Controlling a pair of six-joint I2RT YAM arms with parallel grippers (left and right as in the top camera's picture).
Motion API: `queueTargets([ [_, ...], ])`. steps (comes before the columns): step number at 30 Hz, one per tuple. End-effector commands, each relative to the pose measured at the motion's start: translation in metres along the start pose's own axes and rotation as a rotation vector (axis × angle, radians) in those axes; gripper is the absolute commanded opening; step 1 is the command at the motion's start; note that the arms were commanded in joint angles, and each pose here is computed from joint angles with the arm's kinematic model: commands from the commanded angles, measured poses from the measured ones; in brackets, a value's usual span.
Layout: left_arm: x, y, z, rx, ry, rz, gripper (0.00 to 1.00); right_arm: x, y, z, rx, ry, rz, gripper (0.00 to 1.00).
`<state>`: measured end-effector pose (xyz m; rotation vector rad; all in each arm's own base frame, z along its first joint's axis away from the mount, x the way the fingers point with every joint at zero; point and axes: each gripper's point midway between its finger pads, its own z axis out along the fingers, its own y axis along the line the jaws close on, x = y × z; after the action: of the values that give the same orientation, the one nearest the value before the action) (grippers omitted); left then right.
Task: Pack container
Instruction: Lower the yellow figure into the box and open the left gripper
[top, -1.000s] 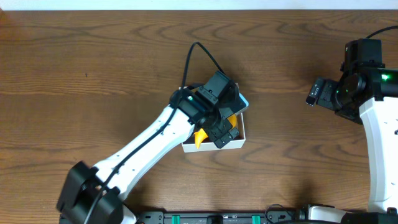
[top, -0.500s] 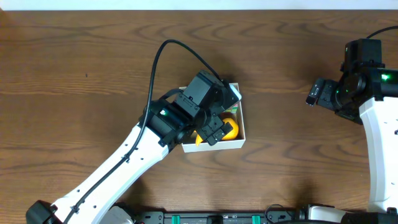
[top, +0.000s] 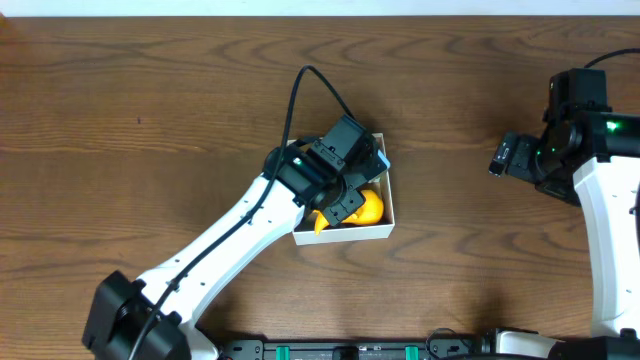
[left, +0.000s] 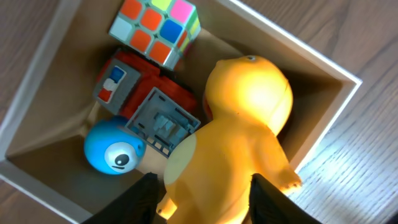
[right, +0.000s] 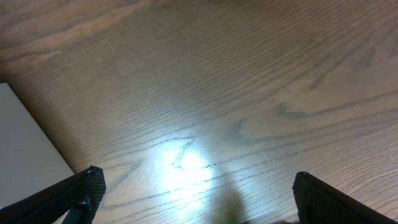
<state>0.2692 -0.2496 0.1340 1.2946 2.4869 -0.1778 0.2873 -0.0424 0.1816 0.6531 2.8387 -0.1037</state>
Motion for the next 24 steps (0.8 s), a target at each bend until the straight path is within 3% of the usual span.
queueTargets([
  [1, 0.002, 0.004, 0.007, -0.008, 0.026, -0.001, 0.36, 0.001, -0.001, 0.003, -0.001, 0.005, -0.008, 0.99],
  [4, 0.005, 0.007, 0.013, -0.007, 0.045, -0.009, 0.2, 0.001, -0.001, 0.004, -0.002, 0.002, -0.007, 0.99],
  [8, 0.008, 0.009, 0.018, -0.005, 0.061, -0.016, 0.14, 0.0, -0.001, 0.004, -0.002, 0.002, -0.007, 0.99],
  [24, 0.041, -0.01, 0.053, 0.094, 0.194, -0.06, 0.12, -0.001, 0.0, 0.004, -0.005, -0.005, -0.007, 0.99],
])
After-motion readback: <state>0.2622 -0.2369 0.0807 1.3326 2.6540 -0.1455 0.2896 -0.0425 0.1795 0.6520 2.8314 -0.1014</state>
